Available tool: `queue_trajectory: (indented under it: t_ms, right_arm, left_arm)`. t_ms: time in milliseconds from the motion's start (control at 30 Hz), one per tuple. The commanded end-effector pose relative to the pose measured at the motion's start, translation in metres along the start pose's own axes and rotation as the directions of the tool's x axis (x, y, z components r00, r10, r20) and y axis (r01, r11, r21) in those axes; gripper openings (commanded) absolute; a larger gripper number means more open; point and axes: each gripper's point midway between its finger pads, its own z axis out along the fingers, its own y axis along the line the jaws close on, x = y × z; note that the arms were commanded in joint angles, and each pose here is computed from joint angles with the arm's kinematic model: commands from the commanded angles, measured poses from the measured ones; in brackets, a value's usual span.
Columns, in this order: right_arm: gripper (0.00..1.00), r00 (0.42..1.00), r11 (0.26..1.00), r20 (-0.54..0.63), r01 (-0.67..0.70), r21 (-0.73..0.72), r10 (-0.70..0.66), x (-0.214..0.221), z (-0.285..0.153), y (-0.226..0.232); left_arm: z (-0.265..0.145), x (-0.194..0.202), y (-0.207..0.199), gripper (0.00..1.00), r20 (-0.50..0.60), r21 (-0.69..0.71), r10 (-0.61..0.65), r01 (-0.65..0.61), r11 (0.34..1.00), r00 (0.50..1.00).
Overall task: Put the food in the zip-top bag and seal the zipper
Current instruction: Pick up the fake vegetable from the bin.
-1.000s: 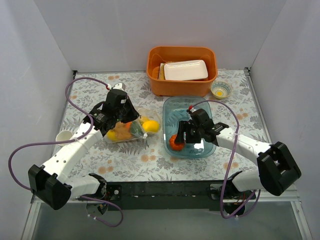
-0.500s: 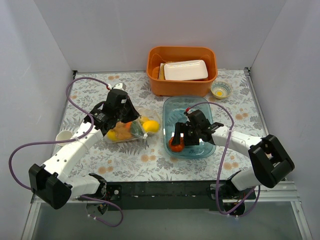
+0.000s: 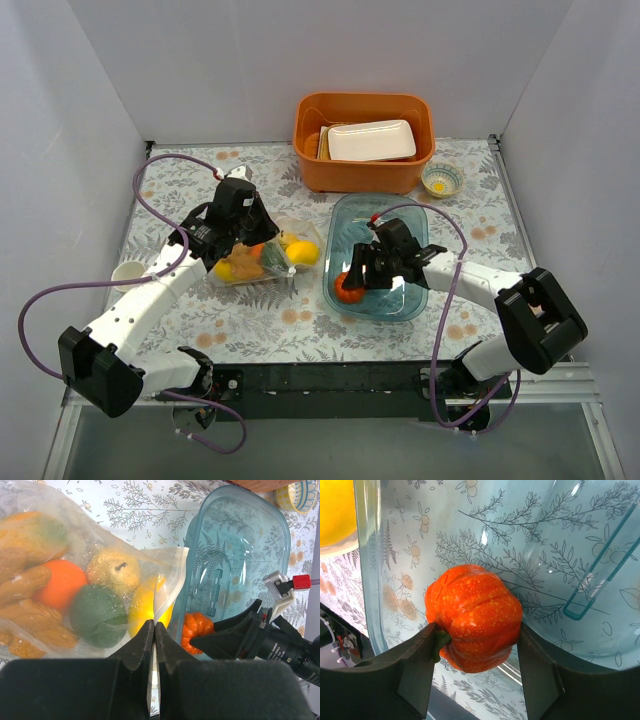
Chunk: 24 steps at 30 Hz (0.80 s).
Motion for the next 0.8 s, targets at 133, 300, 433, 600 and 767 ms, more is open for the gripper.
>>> queue_trajectory:
  t_ms: [133,300,433,600,767]
  right_arm:
    - [0.38,0.996,0.998,0.072,0.046,0.048,-0.049,-0.02,-0.021,0.004]
    - [0.38,0.989,0.992,0.123,0.073,0.1,-0.085,-0.034,-0.039,0.003]
    - [0.38,0.983,0.992,0.159,0.078,0.1,-0.093,-0.044,-0.047,0.009]
    - [0.38,0.975,0.994,0.202,0.075,0.085,-0.091,-0.054,-0.055,0.017]
    - [0.38,0.97,0.994,0.225,0.083,0.067,-0.097,-0.064,-0.059,0.026]
  left_arm:
    - [-0.003,-0.003,-0.003,0.0,0.014,0.012,0.015,-0.015,1.0,1.0]
    - [-0.004,-0.003,-0.003,0.0,0.013,0.015,0.012,-0.012,1.0,1.0]
    - [-0.004,-0.003,-0.004,0.0,0.012,0.021,0.011,-0.012,1.0,1.0]
    - [-0.005,-0.005,-0.007,0.0,0.013,0.027,0.013,-0.013,1.0,1.0]
    - [-0.006,-0.004,-0.008,0.0,0.015,0.036,0.006,-0.006,0.999,1.0]
